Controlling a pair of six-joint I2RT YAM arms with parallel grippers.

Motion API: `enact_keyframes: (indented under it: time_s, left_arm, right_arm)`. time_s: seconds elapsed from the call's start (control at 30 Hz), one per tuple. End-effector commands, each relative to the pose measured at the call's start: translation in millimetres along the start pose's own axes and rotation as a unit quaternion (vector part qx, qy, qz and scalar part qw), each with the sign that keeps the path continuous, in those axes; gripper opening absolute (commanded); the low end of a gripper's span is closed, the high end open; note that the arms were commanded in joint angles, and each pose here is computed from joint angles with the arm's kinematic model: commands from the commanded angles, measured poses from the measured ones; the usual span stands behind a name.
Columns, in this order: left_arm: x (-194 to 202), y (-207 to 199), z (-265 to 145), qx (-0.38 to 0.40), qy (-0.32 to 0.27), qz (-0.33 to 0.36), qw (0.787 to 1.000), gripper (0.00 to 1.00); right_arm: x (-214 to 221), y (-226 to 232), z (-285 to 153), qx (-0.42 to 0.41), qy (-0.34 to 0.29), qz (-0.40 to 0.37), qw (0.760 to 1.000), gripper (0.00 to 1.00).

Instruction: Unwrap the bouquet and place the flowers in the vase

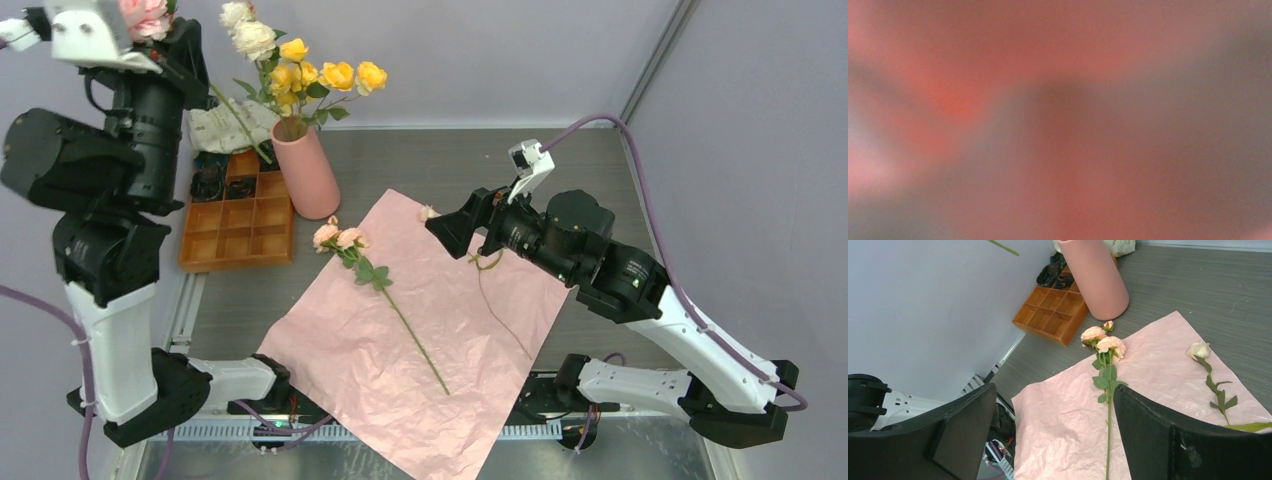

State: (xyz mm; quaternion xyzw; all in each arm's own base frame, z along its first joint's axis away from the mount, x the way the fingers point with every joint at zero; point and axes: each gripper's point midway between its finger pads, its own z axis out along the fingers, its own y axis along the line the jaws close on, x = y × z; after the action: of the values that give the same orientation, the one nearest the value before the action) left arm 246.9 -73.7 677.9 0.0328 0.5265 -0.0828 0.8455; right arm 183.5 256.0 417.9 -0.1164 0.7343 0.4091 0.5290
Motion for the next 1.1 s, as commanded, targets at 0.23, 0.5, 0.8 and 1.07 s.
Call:
enact_keyframes:
  time_s: [0.23,0.5,0.8,1.07]
  left_arm:
    - [53.9,24.3,68.9,-0.129,0.03,0.161,0.978,0.04]
    - [68.1,43.3,93.9,-0.127,0.025,0.116,0.985,0.03]
    - [51.0,48.9,94.1,-0.109,-0.01,0.053,0.993,0.04]
    - [44.3,52.0,89.3,-0.09,-0.044,-0.009,0.995,0.03]
  right_arm:
    - [-5.2,-3.9,4.1,0.012,-0.013,-0.012,1.0,0.92]
    - [-5.2,-9.8,2.0,0.025,-0.013,-0.023,0.999,0.92]
    - [-3.2,-10.7,6.7,0.027,-0.008,-0.034,0.999,0.92]
    - [-1.0,-11.2,9.7,0.028,-0.005,-0.037,0.999,0.92]
